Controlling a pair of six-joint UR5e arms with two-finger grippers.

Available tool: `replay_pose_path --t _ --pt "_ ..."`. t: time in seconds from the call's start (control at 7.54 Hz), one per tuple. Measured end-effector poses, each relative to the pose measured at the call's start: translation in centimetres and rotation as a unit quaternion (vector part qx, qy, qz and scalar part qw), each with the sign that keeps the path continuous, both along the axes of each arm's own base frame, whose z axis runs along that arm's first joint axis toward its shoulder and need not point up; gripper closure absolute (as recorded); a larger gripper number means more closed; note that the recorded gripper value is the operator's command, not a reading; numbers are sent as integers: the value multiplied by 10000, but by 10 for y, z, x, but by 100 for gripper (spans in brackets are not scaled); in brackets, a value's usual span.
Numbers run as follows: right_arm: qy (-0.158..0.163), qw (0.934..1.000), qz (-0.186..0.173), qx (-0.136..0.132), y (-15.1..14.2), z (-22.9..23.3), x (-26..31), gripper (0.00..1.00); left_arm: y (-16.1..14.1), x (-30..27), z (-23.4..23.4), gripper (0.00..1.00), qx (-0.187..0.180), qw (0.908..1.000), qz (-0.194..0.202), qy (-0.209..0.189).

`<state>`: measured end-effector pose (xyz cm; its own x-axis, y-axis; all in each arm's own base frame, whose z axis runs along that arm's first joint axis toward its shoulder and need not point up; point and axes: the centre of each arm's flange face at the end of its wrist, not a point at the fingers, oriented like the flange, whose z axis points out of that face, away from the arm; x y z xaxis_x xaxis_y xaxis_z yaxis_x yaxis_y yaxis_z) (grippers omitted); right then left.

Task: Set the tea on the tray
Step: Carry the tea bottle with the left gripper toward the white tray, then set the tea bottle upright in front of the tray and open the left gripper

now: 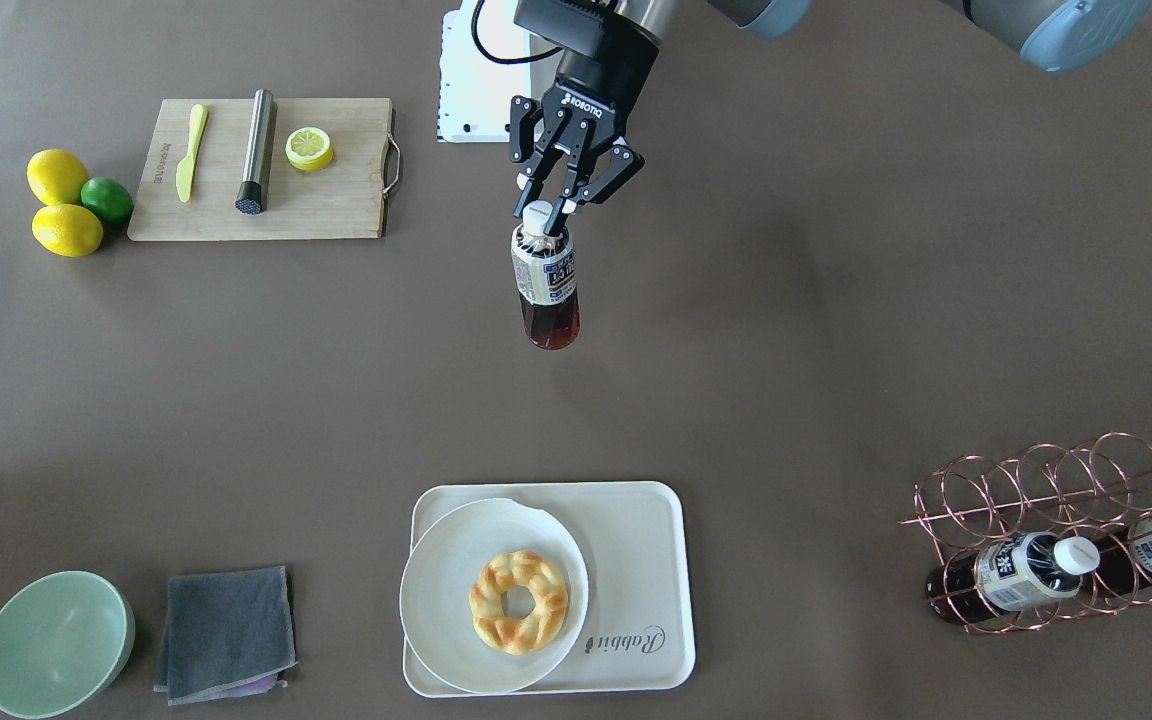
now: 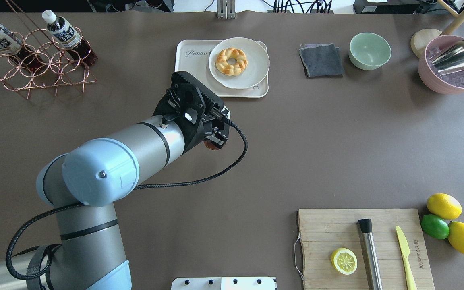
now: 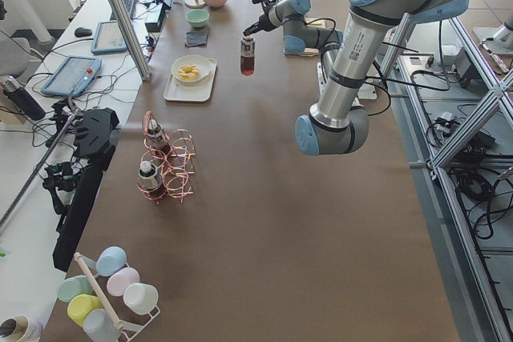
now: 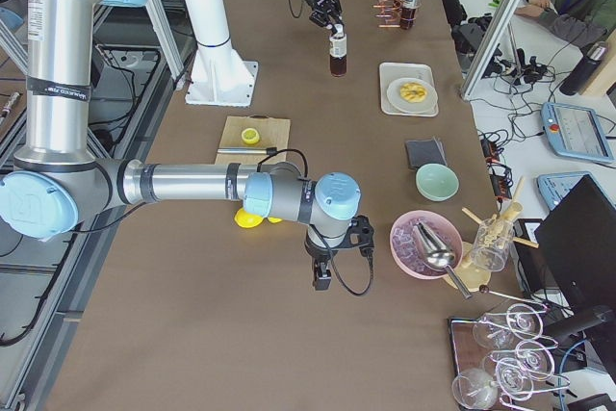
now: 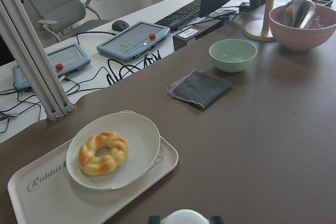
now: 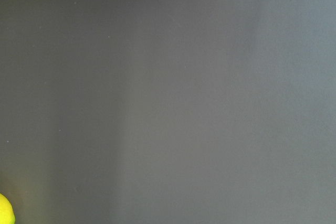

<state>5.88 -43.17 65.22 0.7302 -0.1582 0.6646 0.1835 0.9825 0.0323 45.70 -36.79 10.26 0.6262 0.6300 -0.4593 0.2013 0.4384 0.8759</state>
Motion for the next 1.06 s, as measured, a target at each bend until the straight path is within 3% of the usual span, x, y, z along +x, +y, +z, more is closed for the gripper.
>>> replay_pose_path --t 0.4,0.8,1.06 --pt "-4 10000 1 -3 1 0 0 0 -33 4 14 100 -236 9993 270 -73" --pt "-14 10000 2 4 0 -1 0 0 -47 33 40 100 -287 9981 393 383" --pt "-16 10000 2 8 0 -1 0 0 -48 36 44 100 -293 9976 460 428"
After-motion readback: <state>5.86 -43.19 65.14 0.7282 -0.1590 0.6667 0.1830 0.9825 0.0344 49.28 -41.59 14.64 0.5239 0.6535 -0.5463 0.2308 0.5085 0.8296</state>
